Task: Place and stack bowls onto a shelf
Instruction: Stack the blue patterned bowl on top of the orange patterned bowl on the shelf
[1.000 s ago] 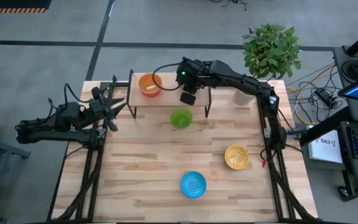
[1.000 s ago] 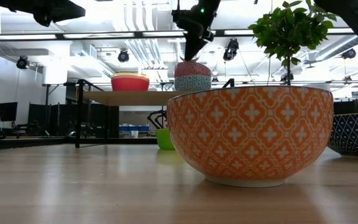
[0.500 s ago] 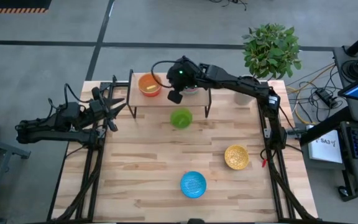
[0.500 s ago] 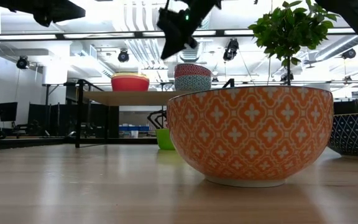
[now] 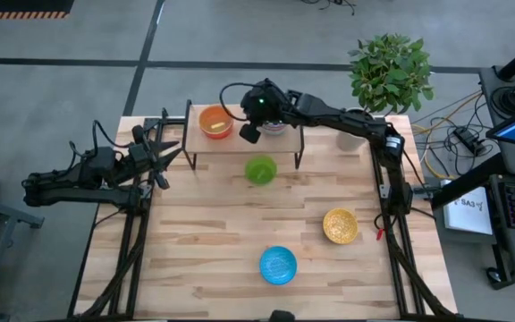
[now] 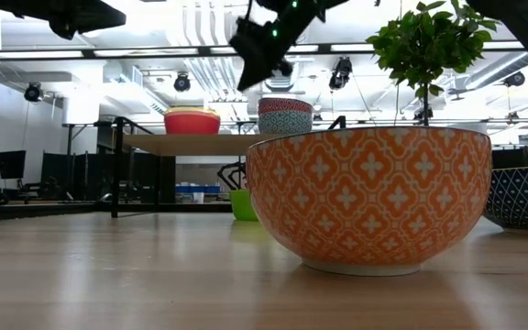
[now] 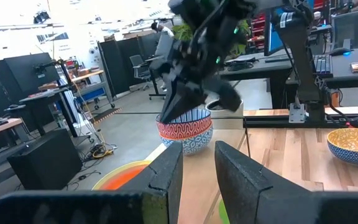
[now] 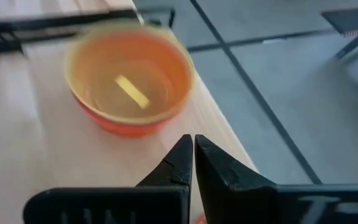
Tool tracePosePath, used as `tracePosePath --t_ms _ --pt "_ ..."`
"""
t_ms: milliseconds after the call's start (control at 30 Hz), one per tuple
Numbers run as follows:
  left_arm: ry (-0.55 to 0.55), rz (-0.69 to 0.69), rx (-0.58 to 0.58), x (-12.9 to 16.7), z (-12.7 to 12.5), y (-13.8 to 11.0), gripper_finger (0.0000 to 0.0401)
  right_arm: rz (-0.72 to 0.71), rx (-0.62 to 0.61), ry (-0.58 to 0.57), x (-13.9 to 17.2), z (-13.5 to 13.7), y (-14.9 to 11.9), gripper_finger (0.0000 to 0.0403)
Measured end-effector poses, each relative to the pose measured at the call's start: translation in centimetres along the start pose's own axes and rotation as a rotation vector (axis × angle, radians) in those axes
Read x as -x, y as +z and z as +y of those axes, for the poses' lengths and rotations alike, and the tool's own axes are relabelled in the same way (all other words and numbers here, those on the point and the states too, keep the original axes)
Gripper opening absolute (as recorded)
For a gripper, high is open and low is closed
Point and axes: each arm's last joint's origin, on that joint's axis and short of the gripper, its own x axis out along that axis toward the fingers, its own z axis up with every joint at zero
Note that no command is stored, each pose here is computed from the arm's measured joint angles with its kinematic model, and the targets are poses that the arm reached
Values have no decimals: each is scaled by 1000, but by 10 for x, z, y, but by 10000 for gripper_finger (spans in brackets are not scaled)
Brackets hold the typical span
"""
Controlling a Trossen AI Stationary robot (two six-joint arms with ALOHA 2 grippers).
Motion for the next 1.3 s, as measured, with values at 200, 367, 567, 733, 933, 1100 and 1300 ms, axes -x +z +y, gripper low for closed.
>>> tracePosePath --t_ms 200,367,567,733,933,1100,1300 --pt "0 0 0 0 0 0 77 -13 -17 57 35 23 11 9" --pt "0 0 1 0 0 0 77 80 24 135 71 54 3 9" --pt "-14 -30 38 -1 -1 3 77 43 78 241 113 95 -15 9" --pt "-173 -119 77 -12 -9 12 74 -64 104 324 141 120 -51 9" --pt "-219 -161 139 -38 -23 17 62 -108 94 393 157 131 -106 9" --pt "-195 -198 145 -68 -36 19 49 -150 126 431 166 134 -140 9" --pt "-105 -111 101 -113 -31 32 37 -284 151 467 167 138 -175 9"
